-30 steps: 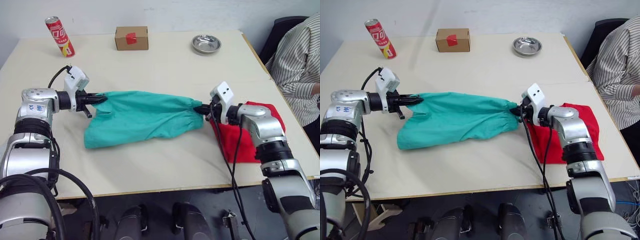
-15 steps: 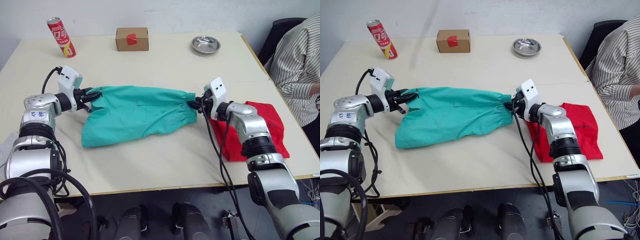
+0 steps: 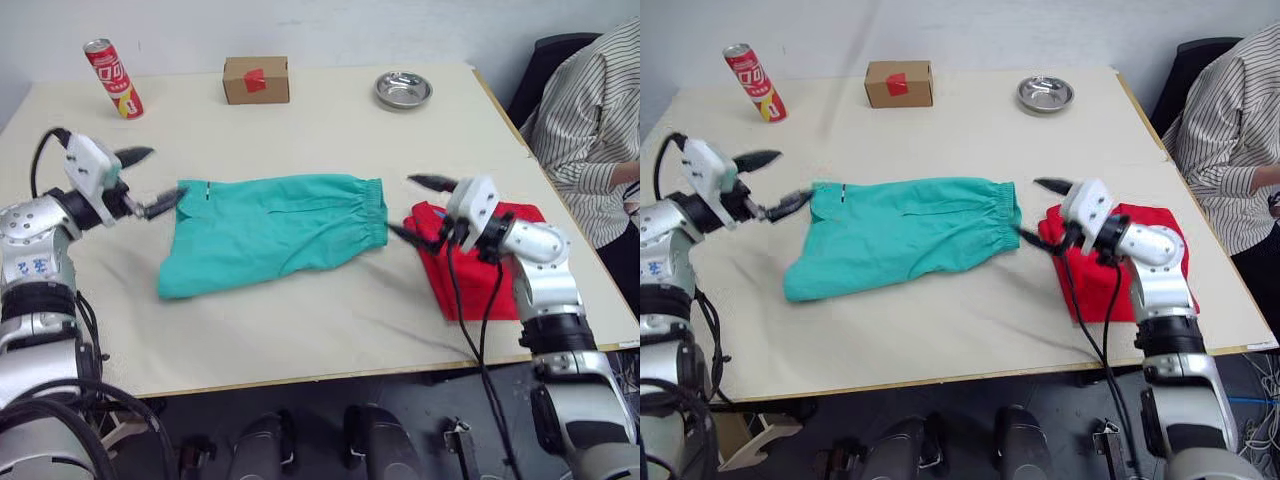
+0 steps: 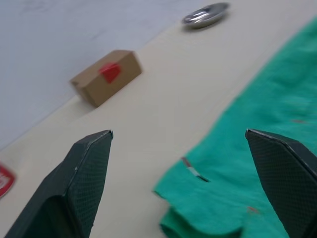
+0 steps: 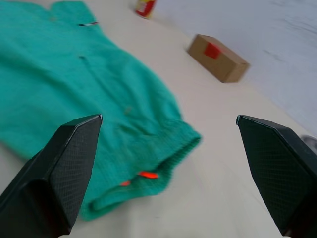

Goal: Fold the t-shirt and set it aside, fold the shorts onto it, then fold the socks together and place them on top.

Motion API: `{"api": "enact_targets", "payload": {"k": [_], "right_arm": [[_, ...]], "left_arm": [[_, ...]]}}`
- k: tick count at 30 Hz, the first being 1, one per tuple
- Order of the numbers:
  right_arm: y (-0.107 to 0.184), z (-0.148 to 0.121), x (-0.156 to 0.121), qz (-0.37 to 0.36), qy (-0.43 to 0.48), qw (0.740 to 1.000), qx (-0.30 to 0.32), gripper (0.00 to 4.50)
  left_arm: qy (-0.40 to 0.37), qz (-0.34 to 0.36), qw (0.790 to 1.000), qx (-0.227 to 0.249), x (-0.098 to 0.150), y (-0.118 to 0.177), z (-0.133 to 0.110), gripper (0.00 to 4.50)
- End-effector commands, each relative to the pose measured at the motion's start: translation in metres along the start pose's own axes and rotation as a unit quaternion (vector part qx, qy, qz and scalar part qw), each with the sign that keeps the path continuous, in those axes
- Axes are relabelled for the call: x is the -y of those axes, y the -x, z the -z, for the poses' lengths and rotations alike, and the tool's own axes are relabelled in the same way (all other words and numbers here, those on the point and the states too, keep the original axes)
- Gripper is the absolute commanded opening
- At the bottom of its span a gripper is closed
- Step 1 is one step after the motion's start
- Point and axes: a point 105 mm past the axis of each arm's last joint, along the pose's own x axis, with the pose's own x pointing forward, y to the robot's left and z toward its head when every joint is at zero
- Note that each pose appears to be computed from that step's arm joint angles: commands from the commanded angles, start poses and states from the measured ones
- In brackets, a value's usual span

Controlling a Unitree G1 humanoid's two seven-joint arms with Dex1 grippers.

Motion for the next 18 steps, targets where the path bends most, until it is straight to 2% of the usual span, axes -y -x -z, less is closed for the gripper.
{"api": "enact_targets", "payload": {"k": [1, 4, 7, 9, 12, 14, 18], "right_arm": [[-0.006, -0.013, -0.025, -0.053, 0.038, 0.998, 0.015, 4.5], [-0.018, 0.002, -0.045, -0.068, 0.054, 0.996, -0.016, 4.5], [-0.031, 0.02, -0.042, -0.044, 0.097, 0.992, -0.065, 4.5], [-0.037, 0.029, -0.035, -0.025, 0.124, 0.988, -0.085, 4.5], [-0.046, 0.045, -0.027, -0.019, 0.138, 0.983, -0.122, 4.5], [-0.053, 0.054, -0.021, -0.015, 0.144, 0.979, -0.141, 4.13], [-0.065, 0.055, -0.008, -0.003, 0.153, 0.977, -0.148, 2.93]], "left_arm": [[-0.043, 0.087, 0.995, -0.016, 0.036, 0.012, -0.008, 4.48], [-0.058, 0.102, 0.992, -0.036, 0.068, 0.014, 0.002, 4.48], [-0.078, 0.086, 0.992, -0.043, 0.088, 0.007, 0.01, 4.48], [-0.095, 0.082, 0.99, -0.057, 0.096, 0.0, 0.018, 4.48], [-0.11, 0.059, 0.989, -0.078, 0.095, -0.011, 0.031, 4.48], [-0.12, 0.058, 0.987, -0.089, 0.095, -0.021, 0.039, 4.5], [-0.123, 0.051, 0.984, -0.119, 0.09, -0.036, 0.056, 3.6]]}}
